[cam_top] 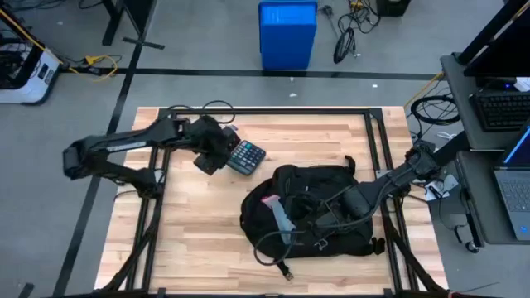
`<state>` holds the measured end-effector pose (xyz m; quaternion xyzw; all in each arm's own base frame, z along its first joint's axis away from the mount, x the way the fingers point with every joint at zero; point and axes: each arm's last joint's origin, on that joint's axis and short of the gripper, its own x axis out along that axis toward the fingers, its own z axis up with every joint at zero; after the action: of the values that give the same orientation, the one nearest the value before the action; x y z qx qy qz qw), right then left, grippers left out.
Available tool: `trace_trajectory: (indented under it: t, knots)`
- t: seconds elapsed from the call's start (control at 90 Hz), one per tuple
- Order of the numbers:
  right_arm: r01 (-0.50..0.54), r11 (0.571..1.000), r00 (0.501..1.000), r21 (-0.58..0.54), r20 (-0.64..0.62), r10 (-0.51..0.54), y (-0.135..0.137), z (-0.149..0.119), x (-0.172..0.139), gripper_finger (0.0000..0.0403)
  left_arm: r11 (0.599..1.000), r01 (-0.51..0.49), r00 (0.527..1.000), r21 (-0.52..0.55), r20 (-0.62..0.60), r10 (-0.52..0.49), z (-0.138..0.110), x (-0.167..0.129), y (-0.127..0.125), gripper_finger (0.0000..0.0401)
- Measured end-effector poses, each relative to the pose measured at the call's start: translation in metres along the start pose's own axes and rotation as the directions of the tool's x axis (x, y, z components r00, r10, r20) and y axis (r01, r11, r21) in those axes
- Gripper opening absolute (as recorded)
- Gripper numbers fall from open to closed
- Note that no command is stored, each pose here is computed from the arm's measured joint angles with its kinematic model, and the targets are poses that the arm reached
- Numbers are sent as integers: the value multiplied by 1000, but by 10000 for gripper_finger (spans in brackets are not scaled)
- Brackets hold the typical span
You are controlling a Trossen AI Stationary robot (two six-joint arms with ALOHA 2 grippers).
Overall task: Unpack backpack
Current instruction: Put the black medicine organizer into the black backpack
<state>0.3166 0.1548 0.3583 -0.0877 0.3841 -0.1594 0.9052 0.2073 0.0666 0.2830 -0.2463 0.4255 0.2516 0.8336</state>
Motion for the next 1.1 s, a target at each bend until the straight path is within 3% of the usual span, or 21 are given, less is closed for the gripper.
trace_trajectory:
  t: [0.278,0.544,0.811,0.956,1.1]
  knots:
    - [14,1000,1000,14,-8,-14,-5,1,4,4,958,249,968,143,-55,-244,-36,-25,-55,162]
    - [13,1000,1000,17,-7,-13,-5,2,4,4,831,484,858,275,38,-512,-48,-12,-121,162]
    - [12,1000,1000,19,-5,-12,-5,2,5,4,827,481,875,292,-101,-473,-63,59,-154,162]
    - [8,1000,1000,18,-7,-8,-5,2,5,4,810,522,853,269,-145,-502,-62,91,-162,162]
    - [-5,1000,1000,12,-15,5,-4,2,5,4,774,584,811,245,-126,-572,-46,97,-165,162]
